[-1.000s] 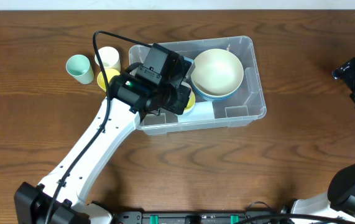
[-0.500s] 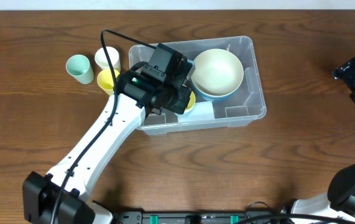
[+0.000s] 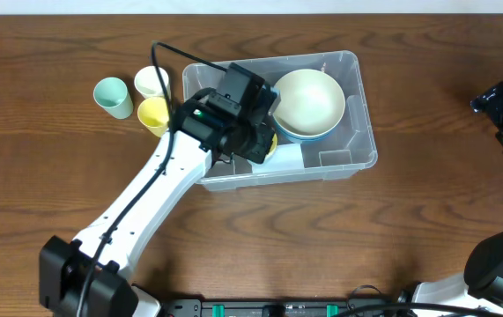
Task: Pack container
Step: 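Lower the pink cup into the yellow cup and release, then move the left gripper to the remaining yellow cup and grasp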
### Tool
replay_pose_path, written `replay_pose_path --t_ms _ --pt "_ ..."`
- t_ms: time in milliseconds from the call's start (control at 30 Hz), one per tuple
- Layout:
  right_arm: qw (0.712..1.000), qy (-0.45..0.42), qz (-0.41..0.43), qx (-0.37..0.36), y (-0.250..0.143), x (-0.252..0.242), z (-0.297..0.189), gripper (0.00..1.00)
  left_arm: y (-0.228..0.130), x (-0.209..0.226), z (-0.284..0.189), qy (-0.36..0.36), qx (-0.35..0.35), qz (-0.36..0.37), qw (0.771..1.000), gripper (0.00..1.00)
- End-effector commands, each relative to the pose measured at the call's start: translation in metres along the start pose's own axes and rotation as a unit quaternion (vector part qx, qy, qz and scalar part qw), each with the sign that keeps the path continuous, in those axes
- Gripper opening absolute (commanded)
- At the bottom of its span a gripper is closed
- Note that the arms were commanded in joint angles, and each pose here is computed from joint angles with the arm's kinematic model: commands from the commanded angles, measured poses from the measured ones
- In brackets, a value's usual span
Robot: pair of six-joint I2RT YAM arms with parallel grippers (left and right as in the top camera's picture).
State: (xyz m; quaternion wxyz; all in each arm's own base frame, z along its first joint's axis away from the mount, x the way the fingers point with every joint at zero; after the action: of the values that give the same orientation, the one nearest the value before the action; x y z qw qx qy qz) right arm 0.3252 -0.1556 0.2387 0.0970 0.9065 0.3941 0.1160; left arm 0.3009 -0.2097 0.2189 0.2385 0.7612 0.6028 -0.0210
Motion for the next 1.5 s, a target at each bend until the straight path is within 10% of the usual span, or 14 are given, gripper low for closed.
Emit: replay_pose_path --t_ms 0,167,833,1467 --pt "1.0 -0.002 0.001 -0.004 0.001 -0.003 -0.003 0.99 -0.002 0.003 0.007 0.01 0.009 0.006 1.0 0.07" --pt "1.0 -0.002 0.001 -0.004 0.001 -0.003 -0.003 0.99 -0.001 0.005 0.007 0.019 0.004 0.006 1.0 0.38" --pt "1.0 -0.002 0.001 -0.004 0.001 -0.003 -0.003 0.99 0.012 0.071 -0.008 0.131 -0.024 -0.085 0.987 0.39" --pt "1.0 -0.002 0.001 -0.004 0.001 -0.003 -0.003 0.99 0.038 0.23 -0.08 0.208 -0.163 -0.303 0.916 0.53"
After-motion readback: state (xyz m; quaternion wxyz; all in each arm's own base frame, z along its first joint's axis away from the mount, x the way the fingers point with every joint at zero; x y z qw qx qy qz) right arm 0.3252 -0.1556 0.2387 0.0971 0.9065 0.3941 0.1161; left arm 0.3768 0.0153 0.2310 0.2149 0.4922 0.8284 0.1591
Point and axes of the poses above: each gripper's point midway between its finger pads, its own z axis out along the fingers, its own x axis along the line the jaws close on, y = z × x, the point moved 6 cm from there along -z, back along the fingers, and after that the axes turned 14 degrees about -z, right-handed, at the moved point
